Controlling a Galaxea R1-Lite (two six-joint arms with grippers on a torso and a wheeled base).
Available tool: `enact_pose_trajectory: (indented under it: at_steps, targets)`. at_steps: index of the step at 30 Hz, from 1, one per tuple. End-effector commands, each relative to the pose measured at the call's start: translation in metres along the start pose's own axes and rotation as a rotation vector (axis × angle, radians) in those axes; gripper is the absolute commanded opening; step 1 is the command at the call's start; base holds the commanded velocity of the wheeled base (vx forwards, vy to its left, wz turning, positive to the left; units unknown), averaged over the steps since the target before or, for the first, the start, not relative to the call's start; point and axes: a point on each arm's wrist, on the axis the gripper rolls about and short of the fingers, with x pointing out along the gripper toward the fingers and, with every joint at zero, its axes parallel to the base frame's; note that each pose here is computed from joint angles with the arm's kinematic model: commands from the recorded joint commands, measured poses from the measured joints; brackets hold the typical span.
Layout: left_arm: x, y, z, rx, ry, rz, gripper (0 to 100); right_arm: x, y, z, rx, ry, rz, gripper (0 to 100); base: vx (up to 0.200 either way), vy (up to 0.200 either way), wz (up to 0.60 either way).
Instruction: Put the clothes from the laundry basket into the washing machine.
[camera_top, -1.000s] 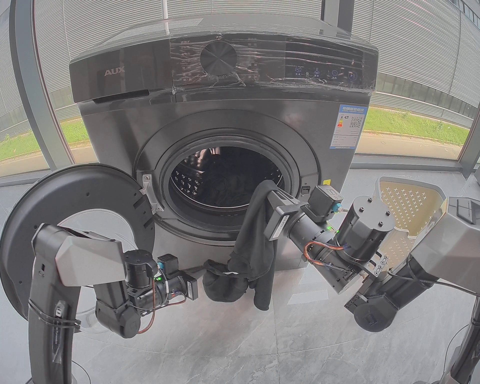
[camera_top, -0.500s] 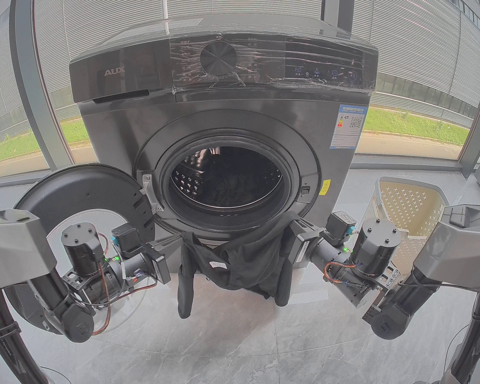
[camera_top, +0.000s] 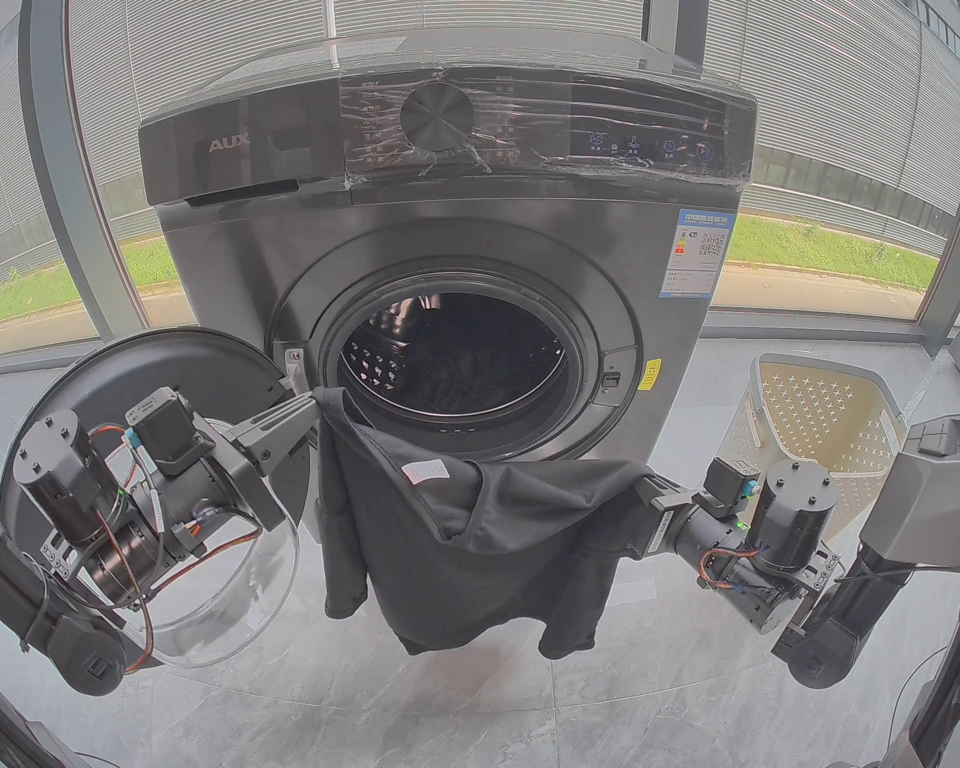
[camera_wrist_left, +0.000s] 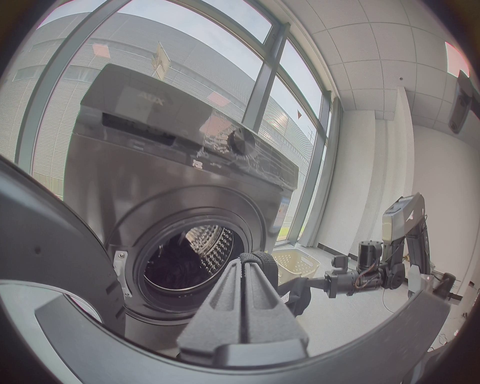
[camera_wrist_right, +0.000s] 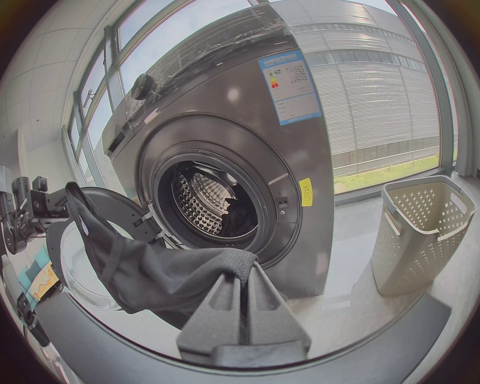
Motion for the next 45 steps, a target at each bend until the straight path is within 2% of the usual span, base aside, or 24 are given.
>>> enact_pose_trajectory:
  at_steps: [1, 8, 12, 20, 25, 27, 29, 33, 38, 40, 45]
  targets:
    - [-0.007, 0.002, 0.015, 0.011, -0.054, 0.02, 0, 0.002, -0.008, -0.007, 0.005, 0.028, -0.025, 0, 0.0, 0.0, 0.0]
    - [-0.008, 0.006, 0.016, -0.004, -0.059, 0.035, 0, 0.006, -0.016, -0.016, 0.071, 0.059, -0.047, 0, 0.0, 0.0, 0.0]
    - [-0.009, 0.005, 0.017, -0.002, -0.061, 0.035, 0, 0.008, -0.016, -0.022, 0.071, 0.074, -0.05, 0, 0.0, 0.0, 0.0]
    - [-0.01, 0.006, 0.016, -0.003, -0.056, 0.04, 0, 0.011, -0.019, -0.018, 0.075, 0.055, -0.059, 0, 0.0, 0.0, 0.0]
    - [-0.009, 0.003, 0.014, -0.005, -0.051, 0.024, 0, 0.008, -0.015, -0.022, 0.074, 0.074, -0.043, 0, 0.0, 0.0, 0.0]
    - [-0.006, -0.001, 0.014, -0.005, -0.053, 0.006, 0, 0.006, -0.008, -0.026, 0.069, 0.094, -0.016, 0, 0.0, 0.0, 0.0]
    - [-0.001, -0.004, 0.014, -0.007, -0.054, -0.011, 0, 0.004, -0.001, -0.039, 0.059, 0.145, 0.019, 0, 0.0, 0.0, 0.0]
    - [0.008, -0.002, 0.01, -0.009, -0.046, -0.017, 0, 0.014, -0.006, -0.07, 0.033, 0.239, 0.03, 0, 0.0, 0.0, 0.0]
    - [0.01, -0.002, 0.007, -0.012, -0.038, -0.019, 0, 0.025, -0.004, -0.084, 0.033, 0.261, 0.055, 0, 0.0, 0.0, 0.0]
    - [0.01, -0.002, 0.006, -0.015, -0.032, -0.019, 0, 0.033, -0.006, -0.103, 0.021, 0.295, 0.052, 0, 0.0, 0.0, 0.0]
    - [0.01, -0.006, 0.004, -0.019, -0.027, -0.032, 0, 0.041, -0.003, -0.121, 0.014, 0.318, 0.059, 0, 0.0, 0.0, 0.0]
